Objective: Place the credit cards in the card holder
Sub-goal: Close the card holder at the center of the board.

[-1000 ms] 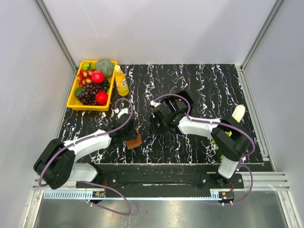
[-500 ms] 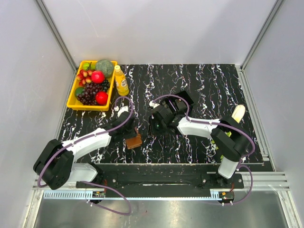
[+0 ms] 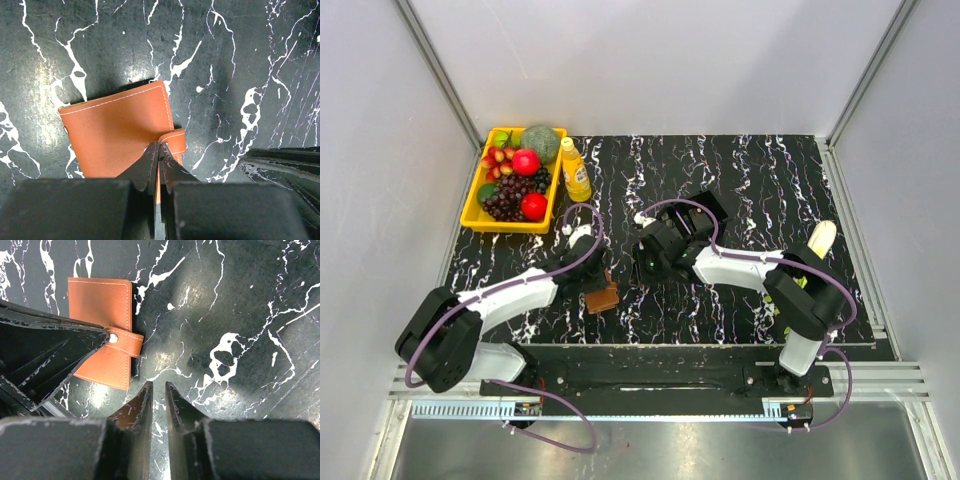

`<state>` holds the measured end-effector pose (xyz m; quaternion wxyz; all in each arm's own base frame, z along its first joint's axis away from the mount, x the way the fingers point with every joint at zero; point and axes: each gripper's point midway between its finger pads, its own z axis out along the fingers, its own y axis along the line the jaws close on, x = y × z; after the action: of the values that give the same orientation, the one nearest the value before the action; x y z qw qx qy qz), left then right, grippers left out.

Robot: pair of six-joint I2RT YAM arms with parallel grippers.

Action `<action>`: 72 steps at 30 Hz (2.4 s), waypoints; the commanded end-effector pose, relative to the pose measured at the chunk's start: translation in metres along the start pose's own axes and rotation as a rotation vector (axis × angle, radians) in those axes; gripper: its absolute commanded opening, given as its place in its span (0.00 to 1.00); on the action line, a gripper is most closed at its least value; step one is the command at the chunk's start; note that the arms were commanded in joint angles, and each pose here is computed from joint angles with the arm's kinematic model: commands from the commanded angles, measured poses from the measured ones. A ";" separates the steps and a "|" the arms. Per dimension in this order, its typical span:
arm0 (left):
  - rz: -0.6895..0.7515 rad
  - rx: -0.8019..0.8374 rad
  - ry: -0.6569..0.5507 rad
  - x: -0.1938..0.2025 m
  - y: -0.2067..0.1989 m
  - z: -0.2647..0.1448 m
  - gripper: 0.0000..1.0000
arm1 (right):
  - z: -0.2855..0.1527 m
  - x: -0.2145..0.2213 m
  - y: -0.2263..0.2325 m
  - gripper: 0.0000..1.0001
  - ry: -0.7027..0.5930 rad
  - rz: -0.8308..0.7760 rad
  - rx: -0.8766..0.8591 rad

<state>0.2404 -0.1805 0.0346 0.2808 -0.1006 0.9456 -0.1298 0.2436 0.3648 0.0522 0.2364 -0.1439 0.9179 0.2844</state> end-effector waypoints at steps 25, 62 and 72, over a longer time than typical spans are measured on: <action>-0.020 -0.082 -0.077 0.001 0.033 -0.005 0.00 | 0.028 0.001 0.063 0.16 0.047 -0.118 -0.112; -0.068 -0.174 -0.028 0.025 0.068 0.005 0.00 | 0.045 -0.022 0.074 0.03 -0.025 -0.073 -0.107; -0.081 -0.189 -0.027 0.026 0.071 0.003 0.00 | 0.041 -0.032 0.074 0.00 -0.065 -0.081 -0.085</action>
<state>0.2437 -0.1584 0.0313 0.3251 -0.1674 0.9206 -0.1373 0.2434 0.4415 0.0358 0.2217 -0.1885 0.9075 0.3030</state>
